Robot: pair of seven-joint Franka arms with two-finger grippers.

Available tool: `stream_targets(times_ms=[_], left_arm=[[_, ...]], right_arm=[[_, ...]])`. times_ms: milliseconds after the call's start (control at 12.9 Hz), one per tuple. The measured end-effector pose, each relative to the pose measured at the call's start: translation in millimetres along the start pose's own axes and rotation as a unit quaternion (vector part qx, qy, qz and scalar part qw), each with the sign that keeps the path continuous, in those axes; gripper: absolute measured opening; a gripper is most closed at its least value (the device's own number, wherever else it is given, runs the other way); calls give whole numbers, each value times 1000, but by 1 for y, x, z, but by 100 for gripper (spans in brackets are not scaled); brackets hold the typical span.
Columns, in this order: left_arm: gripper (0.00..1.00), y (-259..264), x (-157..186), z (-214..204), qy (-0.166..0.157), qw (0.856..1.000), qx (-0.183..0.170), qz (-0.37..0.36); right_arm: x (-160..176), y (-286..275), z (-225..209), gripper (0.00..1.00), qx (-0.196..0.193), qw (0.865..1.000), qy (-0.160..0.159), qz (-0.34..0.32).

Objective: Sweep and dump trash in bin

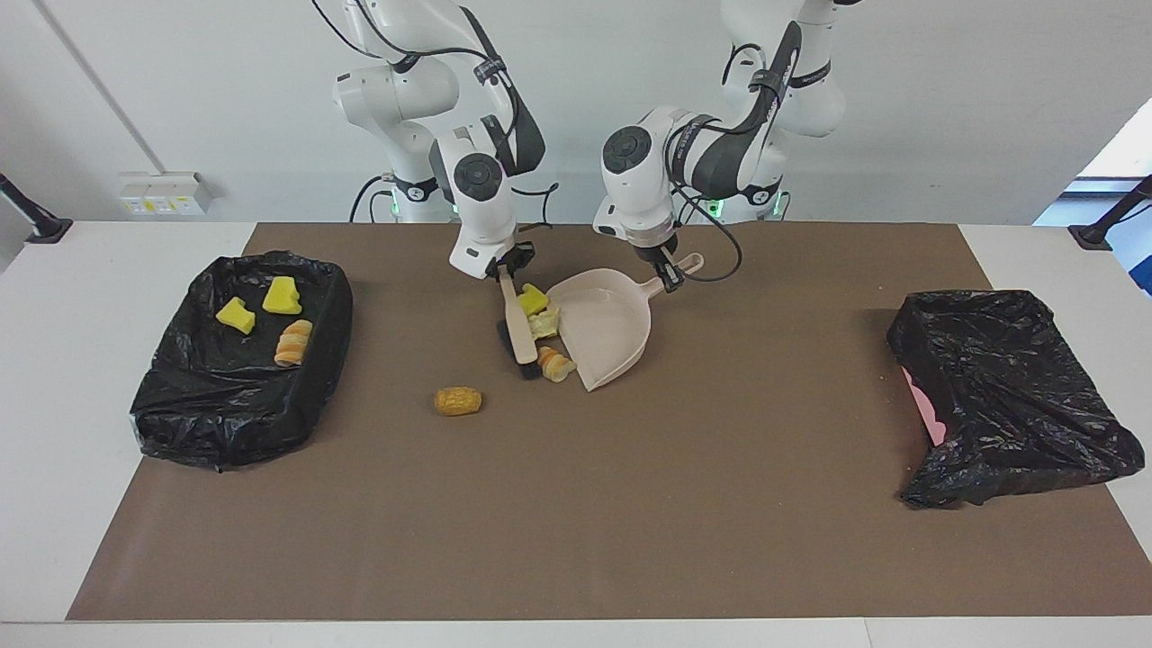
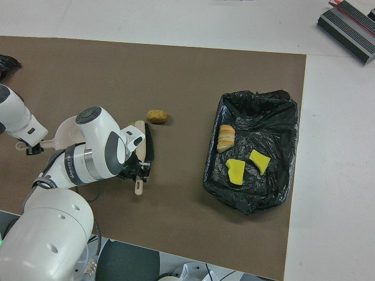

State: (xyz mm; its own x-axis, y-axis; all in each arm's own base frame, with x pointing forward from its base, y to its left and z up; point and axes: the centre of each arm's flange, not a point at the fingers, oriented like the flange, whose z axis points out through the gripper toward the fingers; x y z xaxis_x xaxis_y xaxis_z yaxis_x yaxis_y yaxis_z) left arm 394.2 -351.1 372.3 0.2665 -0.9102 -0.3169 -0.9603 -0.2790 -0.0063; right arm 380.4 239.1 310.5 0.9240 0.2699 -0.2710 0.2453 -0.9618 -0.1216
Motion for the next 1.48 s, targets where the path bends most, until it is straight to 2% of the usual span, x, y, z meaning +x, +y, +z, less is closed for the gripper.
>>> stream_targets(times_ms=[233, 389, 622, 699, 933, 1088, 1166, 1321, 1477], left_arm=[[32, 3, 1, 5, 1, 1000, 2, 6], [32, 4, 2, 5, 3, 1000, 3, 7], [32, 3, 4, 5, 11, 1000, 6, 9], [32, 3, 5, 4, 15, 1000, 9, 10], [32, 3, 6, 5, 20, 1000, 11, 13], [32, 3, 6, 5, 22, 1000, 12, 13], [32, 2, 6, 5, 22, 1000, 12, 12], [32, 2, 6, 5, 22, 1000, 12, 12], [32, 2, 6, 5, 22, 1000, 12, 12]], right_arm=[[-2, -23, -18, 26, 51, 998, -29, 11], [1, -29, -47, 26, 68, 997, -47, 9], [-1, 7, -102, 26, 78, 996, -39, 34], [-5, 23, -113, 26, 63, 996, -37, 41], [-15, 43, -120, 26, -34, 999, -33, 27], [-14, 59, -119, 26, -102, 994, -29, 17], [-11, 74, -122, 26, -130, 991, -21, 17], [4, 112, -126, 26, -163, 987, -1, 7], [28, 141, -126, 26, -198, 980, 2, -8]])
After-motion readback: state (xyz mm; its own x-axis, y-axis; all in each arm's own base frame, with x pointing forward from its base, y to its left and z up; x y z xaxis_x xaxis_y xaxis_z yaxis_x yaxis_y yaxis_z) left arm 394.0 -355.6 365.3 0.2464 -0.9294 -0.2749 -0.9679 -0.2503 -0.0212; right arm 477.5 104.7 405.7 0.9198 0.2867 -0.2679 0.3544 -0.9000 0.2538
